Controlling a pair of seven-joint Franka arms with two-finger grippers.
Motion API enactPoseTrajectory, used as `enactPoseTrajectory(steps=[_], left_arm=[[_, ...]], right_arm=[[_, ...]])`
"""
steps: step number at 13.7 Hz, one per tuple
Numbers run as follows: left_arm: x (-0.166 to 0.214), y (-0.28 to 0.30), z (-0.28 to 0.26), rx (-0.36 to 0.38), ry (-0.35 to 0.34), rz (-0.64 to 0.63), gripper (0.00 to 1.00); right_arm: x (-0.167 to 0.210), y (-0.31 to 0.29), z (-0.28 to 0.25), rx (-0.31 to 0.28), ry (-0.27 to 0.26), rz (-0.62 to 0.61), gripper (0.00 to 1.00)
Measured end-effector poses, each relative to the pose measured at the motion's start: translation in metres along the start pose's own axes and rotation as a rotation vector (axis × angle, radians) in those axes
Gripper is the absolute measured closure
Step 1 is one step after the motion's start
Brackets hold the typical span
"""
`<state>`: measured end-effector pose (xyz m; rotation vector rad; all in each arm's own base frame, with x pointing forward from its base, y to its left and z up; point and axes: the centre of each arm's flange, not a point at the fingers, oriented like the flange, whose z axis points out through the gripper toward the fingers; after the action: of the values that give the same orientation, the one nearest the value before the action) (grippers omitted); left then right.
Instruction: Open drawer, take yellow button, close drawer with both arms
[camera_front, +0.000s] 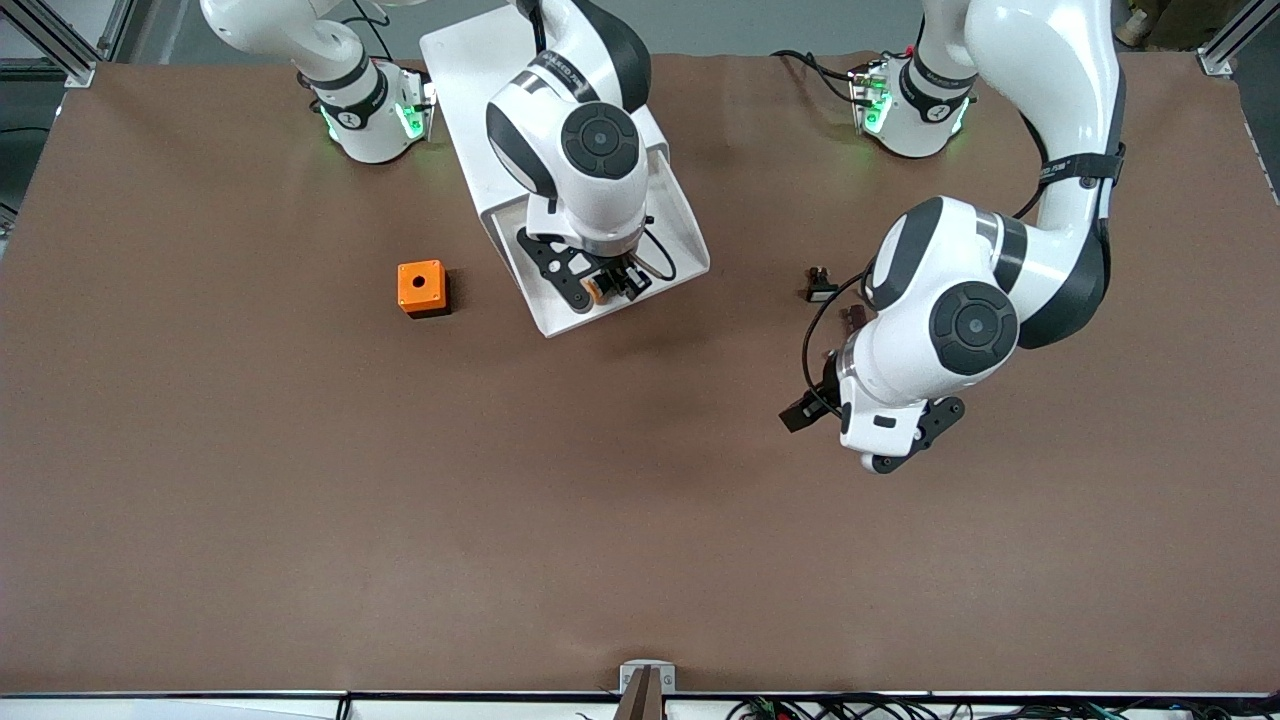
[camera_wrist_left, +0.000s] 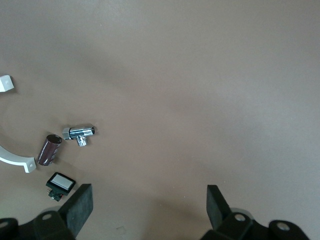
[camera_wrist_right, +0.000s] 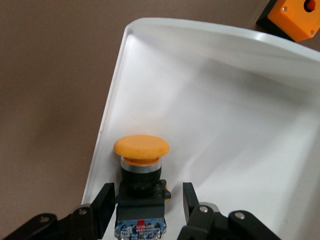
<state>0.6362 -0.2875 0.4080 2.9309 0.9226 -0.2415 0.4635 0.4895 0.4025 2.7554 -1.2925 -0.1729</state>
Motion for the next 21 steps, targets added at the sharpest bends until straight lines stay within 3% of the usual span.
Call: enactPoseTrajectory(steps=[2, 7, 11, 14, 17, 21], left_arm=[[-0.009, -0.003, 0.004, -0.016, 0.004, 0.007, 0.00], [-0.040, 0.007, 0.012, -0.041, 0.007, -0.009, 0.00], [-0.073, 0.025, 0.024, -0.055, 0.013, -0.009, 0.00], [-0.107, 0.042, 0.038, -0.046, 0.011, 0.023, 0.00], [-0.139, 0.059, 0.057, -0.032, 0.009, 0.073, 0.00], [-0.178, 0.075, 0.077, -0.016, 0.006, 0.133, 0.00]], right_arm=[[-0.001, 0.000, 0.000, 0.000, 0.000, -0.002, 0.57], [0.002, 0.000, -0.009, 0.001, 0.002, 0.004, 0.59], [0.027, 0.011, -0.057, -0.074, 0.003, -0.009, 0.59], [0.080, 0.030, -0.096, -0.131, -0.018, -0.115, 0.59], [0.161, 0.069, -0.137, -0.167, -0.046, -0.318, 0.59], [0.272, 0.127, -0.166, -0.158, -0.085, -0.547, 0.59]])
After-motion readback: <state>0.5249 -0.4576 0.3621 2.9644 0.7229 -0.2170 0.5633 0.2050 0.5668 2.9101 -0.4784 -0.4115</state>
